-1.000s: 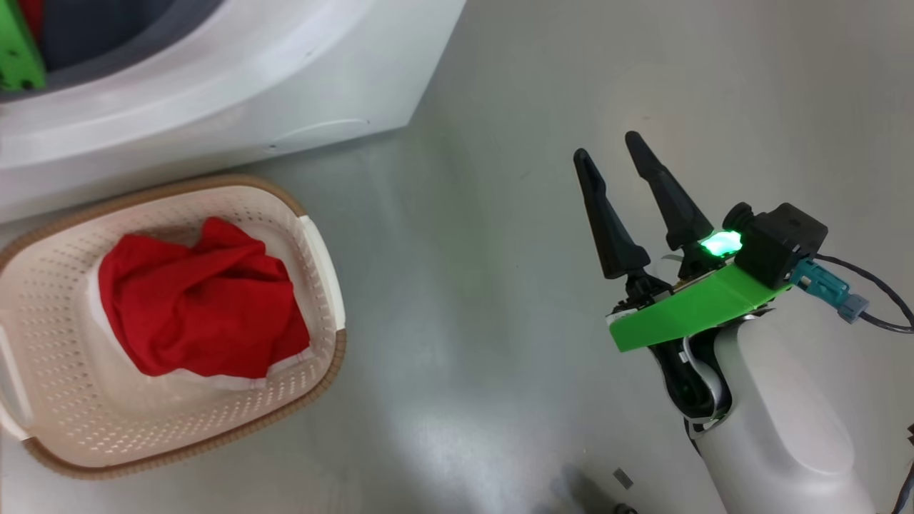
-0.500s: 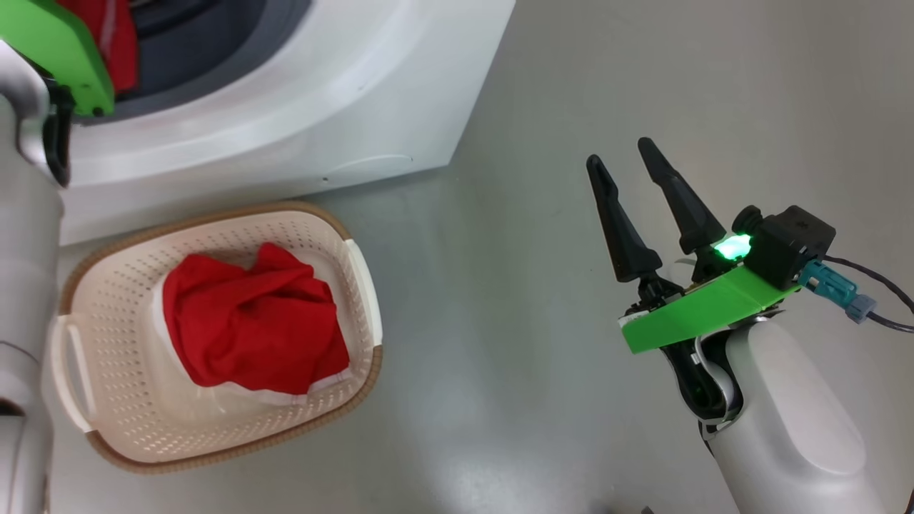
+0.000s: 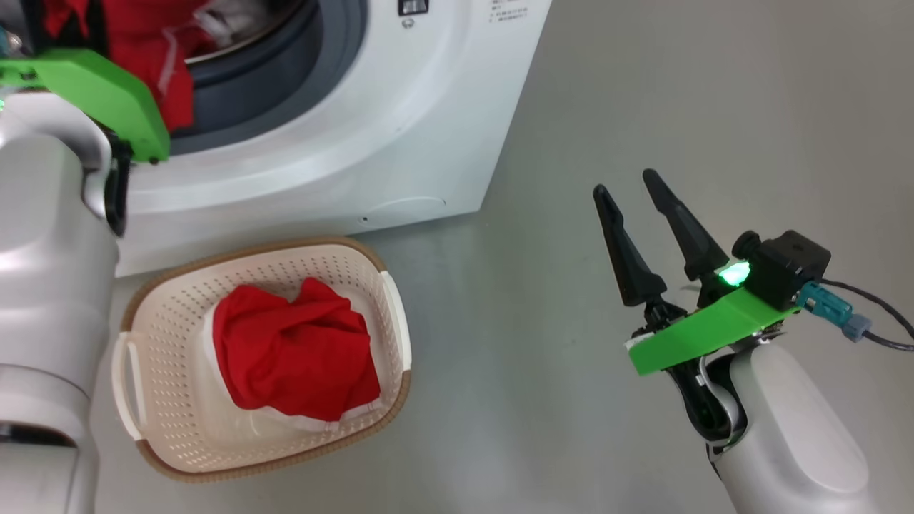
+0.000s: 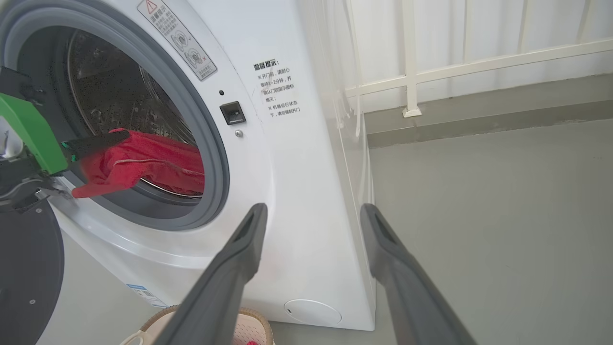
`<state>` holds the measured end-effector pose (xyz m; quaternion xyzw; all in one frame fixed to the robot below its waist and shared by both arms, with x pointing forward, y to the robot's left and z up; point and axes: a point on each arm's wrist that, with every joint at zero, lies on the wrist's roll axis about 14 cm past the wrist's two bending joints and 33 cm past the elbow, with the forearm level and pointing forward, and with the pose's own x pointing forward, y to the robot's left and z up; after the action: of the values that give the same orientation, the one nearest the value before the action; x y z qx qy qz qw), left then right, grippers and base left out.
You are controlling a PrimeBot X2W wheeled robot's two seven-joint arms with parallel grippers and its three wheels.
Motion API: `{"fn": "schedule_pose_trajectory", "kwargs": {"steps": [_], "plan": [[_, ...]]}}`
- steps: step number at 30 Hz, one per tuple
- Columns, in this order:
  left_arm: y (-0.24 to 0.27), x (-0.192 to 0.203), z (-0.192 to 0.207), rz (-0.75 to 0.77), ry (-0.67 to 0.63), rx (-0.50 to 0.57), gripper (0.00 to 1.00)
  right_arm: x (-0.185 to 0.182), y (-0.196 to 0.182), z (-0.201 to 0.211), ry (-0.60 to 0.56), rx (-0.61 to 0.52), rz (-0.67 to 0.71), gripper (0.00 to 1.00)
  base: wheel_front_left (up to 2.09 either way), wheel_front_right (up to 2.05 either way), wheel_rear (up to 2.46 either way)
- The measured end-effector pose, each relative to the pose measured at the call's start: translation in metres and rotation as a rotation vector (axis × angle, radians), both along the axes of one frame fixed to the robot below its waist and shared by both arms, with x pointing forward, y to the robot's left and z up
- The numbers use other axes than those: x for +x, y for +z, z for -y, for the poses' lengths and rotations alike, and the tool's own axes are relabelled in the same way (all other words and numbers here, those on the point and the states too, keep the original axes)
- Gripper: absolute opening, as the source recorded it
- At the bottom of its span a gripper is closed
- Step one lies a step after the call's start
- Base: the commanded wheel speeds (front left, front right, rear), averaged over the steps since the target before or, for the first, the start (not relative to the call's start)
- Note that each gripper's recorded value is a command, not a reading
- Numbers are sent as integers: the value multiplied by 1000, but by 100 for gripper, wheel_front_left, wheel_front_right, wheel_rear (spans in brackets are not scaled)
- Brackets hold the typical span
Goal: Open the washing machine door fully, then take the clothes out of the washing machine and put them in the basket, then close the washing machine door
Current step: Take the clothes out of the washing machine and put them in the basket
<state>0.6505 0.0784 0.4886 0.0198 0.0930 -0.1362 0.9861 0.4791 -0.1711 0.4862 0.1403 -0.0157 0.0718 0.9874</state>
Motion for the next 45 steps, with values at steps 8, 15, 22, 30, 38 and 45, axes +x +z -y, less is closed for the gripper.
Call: {"fn": "schedule_pose_trajectory", "kwargs": {"steps": [8,15,22,30,38,45], "plan": [[24,-21,0,68,-18,-29,0,-11,10,-3,9,8,14,100,0,0,0],[39,-44,6,124,-49,-52,0,-19,23,-4,16,10,40,100,0,0,0],[55,-72,1,195,-54,-76,0,-31,25,-9,31,13,39,100,0,0,0],[56,-105,-5,214,-53,-104,0,-34,30,-18,54,18,51,100,0,0,0],[36,-144,8,139,-77,-148,0,-36,28,-17,58,17,44,100,0,0,0],[-3,-162,8,13,-65,-168,0,-35,21,-15,55,19,25,100,0,0,0]]}}
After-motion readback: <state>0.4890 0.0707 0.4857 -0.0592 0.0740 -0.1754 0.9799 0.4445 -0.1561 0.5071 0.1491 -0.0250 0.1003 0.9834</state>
